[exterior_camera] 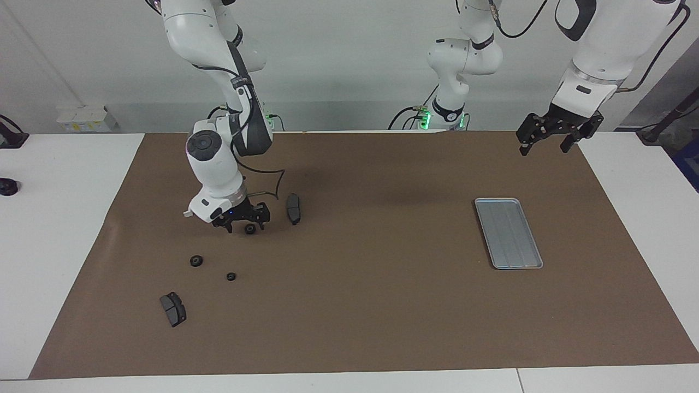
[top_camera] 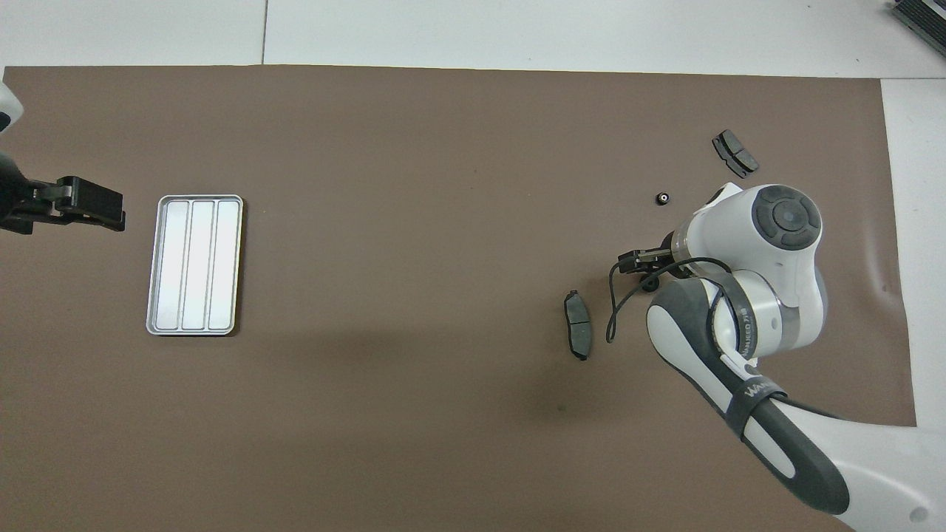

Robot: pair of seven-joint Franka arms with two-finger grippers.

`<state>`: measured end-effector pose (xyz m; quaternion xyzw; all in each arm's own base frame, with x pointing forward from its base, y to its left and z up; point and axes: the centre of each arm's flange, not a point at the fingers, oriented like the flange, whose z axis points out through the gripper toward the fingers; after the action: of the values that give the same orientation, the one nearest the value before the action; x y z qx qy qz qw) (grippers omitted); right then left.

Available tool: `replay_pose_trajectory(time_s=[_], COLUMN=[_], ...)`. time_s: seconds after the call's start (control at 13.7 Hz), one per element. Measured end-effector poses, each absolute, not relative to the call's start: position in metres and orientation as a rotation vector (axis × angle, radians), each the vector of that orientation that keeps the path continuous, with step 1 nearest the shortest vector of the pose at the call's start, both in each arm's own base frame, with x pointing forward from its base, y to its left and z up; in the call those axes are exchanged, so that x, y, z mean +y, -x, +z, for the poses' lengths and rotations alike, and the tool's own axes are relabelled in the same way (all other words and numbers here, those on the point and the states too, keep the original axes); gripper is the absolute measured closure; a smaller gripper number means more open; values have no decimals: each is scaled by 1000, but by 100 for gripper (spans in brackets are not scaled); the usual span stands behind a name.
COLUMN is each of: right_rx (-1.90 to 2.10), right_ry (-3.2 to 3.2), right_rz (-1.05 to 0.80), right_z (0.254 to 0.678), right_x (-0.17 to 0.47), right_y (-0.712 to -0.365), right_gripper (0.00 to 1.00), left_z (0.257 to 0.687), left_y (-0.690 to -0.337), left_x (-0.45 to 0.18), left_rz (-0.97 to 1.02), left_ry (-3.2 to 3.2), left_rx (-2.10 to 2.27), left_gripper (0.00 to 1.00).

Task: Pick bearing gear from pile to tray
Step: 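Reach the right gripper to the pile and grasp a black bearing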

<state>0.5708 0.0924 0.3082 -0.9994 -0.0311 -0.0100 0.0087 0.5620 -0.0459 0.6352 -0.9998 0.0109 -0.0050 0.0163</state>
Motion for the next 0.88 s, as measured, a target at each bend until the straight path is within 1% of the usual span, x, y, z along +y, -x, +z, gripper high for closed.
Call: replay_pose_trajectory(time_s=[0.22, 0.37, 0.44, 0.51, 0.66, 0.73, 0.88], right_rx=[-99, -99, -99, -100, -96, -97, -90], right_ry=[3125, 3126, 3127, 3127, 3127, 3127, 3128], right_rz=[-8, 5, 8, 9, 10, 9, 7], right_z=[294, 291, 290, 290, 290, 290, 291], right_x=[91, 91, 91, 91, 94, 98, 102], right_y=[-561, -558, -558, -557, -556, -555, -555], right_gripper=[7, 10, 14, 14, 32, 32, 50], left_z=[635, 635, 635, 635, 635, 635, 635], left_y=[-562, -562, -562, -562, -562, -562, -562], left_x=[-46, -46, -46, -46, -46, -46, -46], left_rz=[-16, -16, -16, -16, -16, -16, -16], left_ry=[3109, 3109, 3109, 3109, 3109, 3109, 3109], left_rx=[34, 34, 34, 34, 34, 34, 34], left_gripper=[0, 0, 0, 0, 0, 0, 0])
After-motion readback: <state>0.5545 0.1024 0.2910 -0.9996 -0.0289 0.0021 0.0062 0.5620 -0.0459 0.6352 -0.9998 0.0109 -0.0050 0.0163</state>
